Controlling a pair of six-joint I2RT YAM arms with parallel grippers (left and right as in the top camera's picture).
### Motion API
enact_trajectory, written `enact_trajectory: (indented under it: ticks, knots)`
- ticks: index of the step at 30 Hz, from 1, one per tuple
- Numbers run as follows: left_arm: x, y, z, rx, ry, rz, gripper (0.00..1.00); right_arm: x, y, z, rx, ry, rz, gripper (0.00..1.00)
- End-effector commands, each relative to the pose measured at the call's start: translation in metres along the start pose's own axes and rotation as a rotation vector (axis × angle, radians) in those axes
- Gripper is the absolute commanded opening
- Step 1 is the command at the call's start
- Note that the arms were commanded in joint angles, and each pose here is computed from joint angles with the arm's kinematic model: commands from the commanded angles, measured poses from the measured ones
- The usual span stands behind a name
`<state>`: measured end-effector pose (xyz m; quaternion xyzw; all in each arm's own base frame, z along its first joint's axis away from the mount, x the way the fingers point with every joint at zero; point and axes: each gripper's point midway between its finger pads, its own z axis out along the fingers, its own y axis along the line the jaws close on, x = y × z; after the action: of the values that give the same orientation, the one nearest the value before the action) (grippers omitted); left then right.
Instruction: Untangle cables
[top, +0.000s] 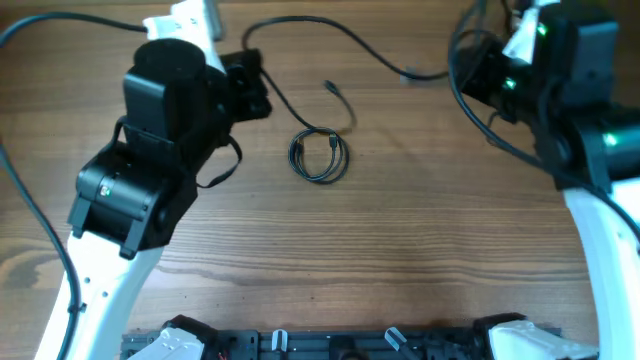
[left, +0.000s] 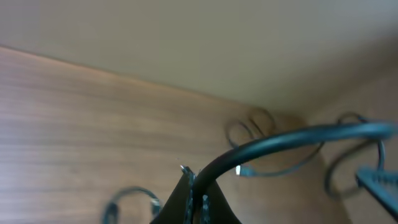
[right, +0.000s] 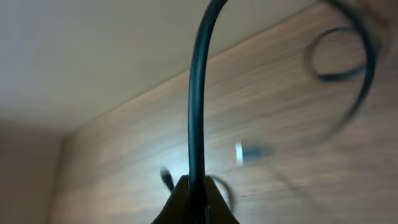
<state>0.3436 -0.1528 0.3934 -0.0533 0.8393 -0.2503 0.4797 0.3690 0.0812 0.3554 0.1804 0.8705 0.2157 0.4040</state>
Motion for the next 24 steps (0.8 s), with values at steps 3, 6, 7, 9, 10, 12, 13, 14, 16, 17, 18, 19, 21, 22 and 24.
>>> enact_trajectory:
  ticks: [3,6,7,9,10,12,13,14,16,17,18,19,21,22,24]
  knots:
    - [0.079,-0.040,0.042,0.096,0.299,0.002,0.04,-0.018,-0.067,-0.020,0.326,-0.142,0.155,0.04]
    - [0.125,-0.042,0.072,0.056,0.437,0.024,0.04,-0.018,-0.099,-0.028,0.417,-0.125,0.202,0.04]
    - [0.137,-0.042,0.079,0.045,0.470,0.033,0.04,-0.017,-0.109,-0.031,0.444,-0.121,0.219,0.04]
    - [0.163,-0.042,0.096,0.022,0.540,0.052,0.04,-0.016,-0.129,-0.038,0.500,-0.111,0.255,0.04]
    - [0.179,-0.043,0.105,0.010,0.578,0.064,0.04,-0.014,-0.135,-0.040,0.519,-0.101,0.260,0.04]
    - [0.197,-0.044,0.113,-0.006,0.621,0.061,0.04,-0.006,-0.142,-0.040,0.545,-0.072,0.261,0.04]
    - [0.205,-0.046,0.115,-0.014,0.636,0.052,0.07,-0.002,-0.145,-0.038,0.558,-0.053,0.262,0.04]
    - [0.209,-0.048,0.115,-0.012,0.646,0.057,0.11,0.003,-0.148,-0.037,0.573,-0.031,0.262,0.04]
    - [0.214,-0.051,0.115,-0.010,0.652,0.069,0.30,0.012,-0.155,-0.031,0.604,0.014,0.263,0.10]
    - [0.215,-0.051,0.115,-0.011,0.652,0.070,0.36,0.017,-0.159,-0.027,0.622,0.044,0.264,0.20]
    - [0.215,-0.051,0.115,-0.012,0.652,0.071,0.48,0.021,-0.160,-0.022,0.629,0.071,0.266,0.32]
    - [0.214,-0.050,0.115,-0.015,0.652,0.070,0.70,0.027,-0.163,-0.016,0.640,0.105,0.268,0.40]
    - [0.213,-0.045,0.116,-0.042,0.642,0.077,0.71,0.033,-0.167,-0.008,0.656,0.147,0.270,0.49]
    - [0.212,-0.040,0.116,-0.064,0.634,0.084,0.74,0.036,-0.170,-0.004,0.666,0.167,0.271,0.51]
    - [0.211,-0.032,0.116,-0.108,0.622,0.098,0.97,0.041,-0.173,0.005,0.674,0.208,0.262,0.58]
